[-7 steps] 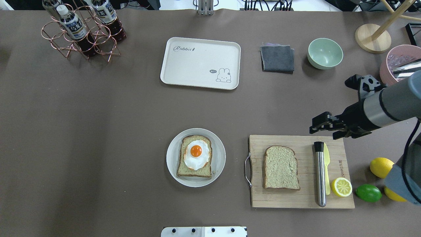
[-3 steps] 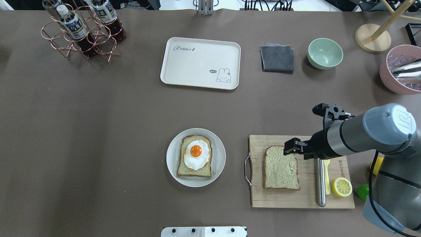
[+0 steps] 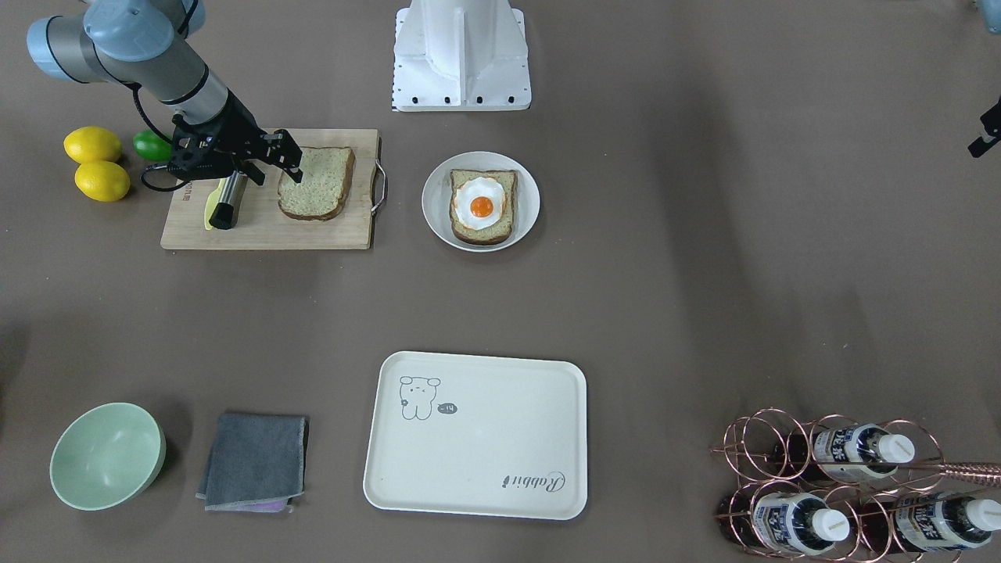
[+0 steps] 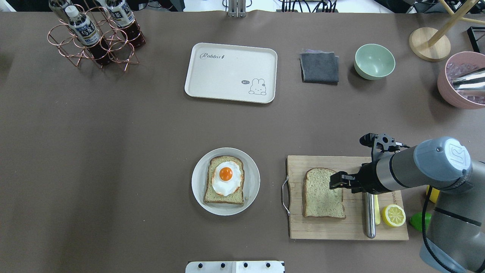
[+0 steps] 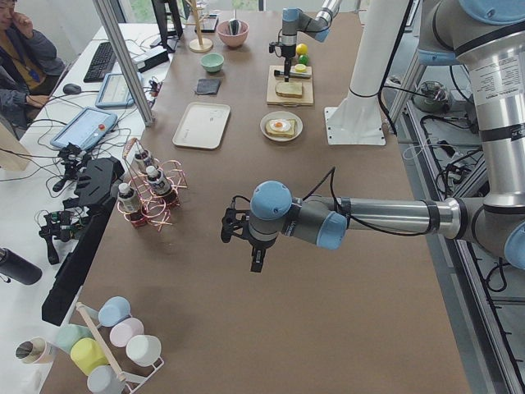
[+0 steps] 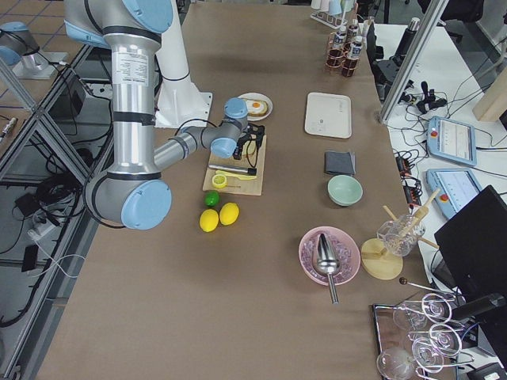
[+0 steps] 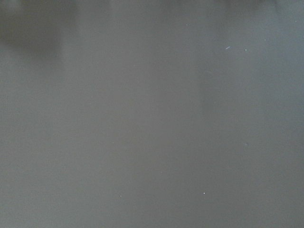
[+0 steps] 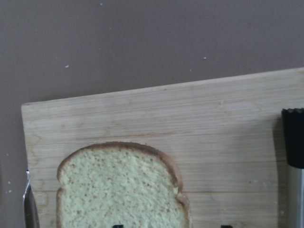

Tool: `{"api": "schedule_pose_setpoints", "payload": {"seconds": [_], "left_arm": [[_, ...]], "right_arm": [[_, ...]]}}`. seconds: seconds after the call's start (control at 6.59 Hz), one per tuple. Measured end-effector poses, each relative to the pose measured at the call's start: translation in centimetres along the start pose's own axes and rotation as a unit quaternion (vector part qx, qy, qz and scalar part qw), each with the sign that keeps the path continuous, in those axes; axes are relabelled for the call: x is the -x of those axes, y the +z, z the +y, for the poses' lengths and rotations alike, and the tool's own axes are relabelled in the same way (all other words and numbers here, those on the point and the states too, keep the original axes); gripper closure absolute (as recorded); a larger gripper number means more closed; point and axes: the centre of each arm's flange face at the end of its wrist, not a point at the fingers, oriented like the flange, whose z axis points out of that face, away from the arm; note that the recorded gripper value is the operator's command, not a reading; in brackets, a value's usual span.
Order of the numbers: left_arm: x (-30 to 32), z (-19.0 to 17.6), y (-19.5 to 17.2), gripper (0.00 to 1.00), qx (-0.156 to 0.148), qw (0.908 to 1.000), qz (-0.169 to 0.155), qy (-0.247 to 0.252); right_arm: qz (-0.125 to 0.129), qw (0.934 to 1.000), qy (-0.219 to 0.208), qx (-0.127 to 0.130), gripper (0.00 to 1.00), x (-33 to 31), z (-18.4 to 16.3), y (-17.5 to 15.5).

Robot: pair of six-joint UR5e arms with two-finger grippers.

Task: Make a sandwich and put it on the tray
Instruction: 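Move the right gripper down over the bread slice on the cutting board, then close the right gripper on the bread slice's edge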

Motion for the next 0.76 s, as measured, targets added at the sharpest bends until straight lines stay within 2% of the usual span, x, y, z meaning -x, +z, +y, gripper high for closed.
{"api": "schedule_pose_setpoints", "payload": {"seconds": [0.15, 0.46, 0.61, 0.76], "left_arm": [[0.0, 0.0, -0.1, 0.02, -0.001, 1.0, 0.0, 0.0], [0.1, 0.0, -0.2, 0.02, -0.002, 1.0, 0.0, -0.001], [0.2, 0.3, -0.2, 0.02, -0.002, 1.0, 0.0, -0.001], [0.3, 0.5, -0.2, 0.02, -0.002, 1.0, 0.0, -0.002]], "right_arm": [[0.002, 1.0, 0.003, 0.003, 0.39, 0.0, 0.4, 0.5], [0.007, 0.9999, 0.005, 0.008, 0.39, -0.2, 0.8, 1.1], [0.009, 0.9999, 0.005, 0.009, 0.6, -0.2, 0.9, 1.4], [0.008, 0.9999, 0.004, 0.01, 1.0, -0.1, 1.0, 1.5]]}}
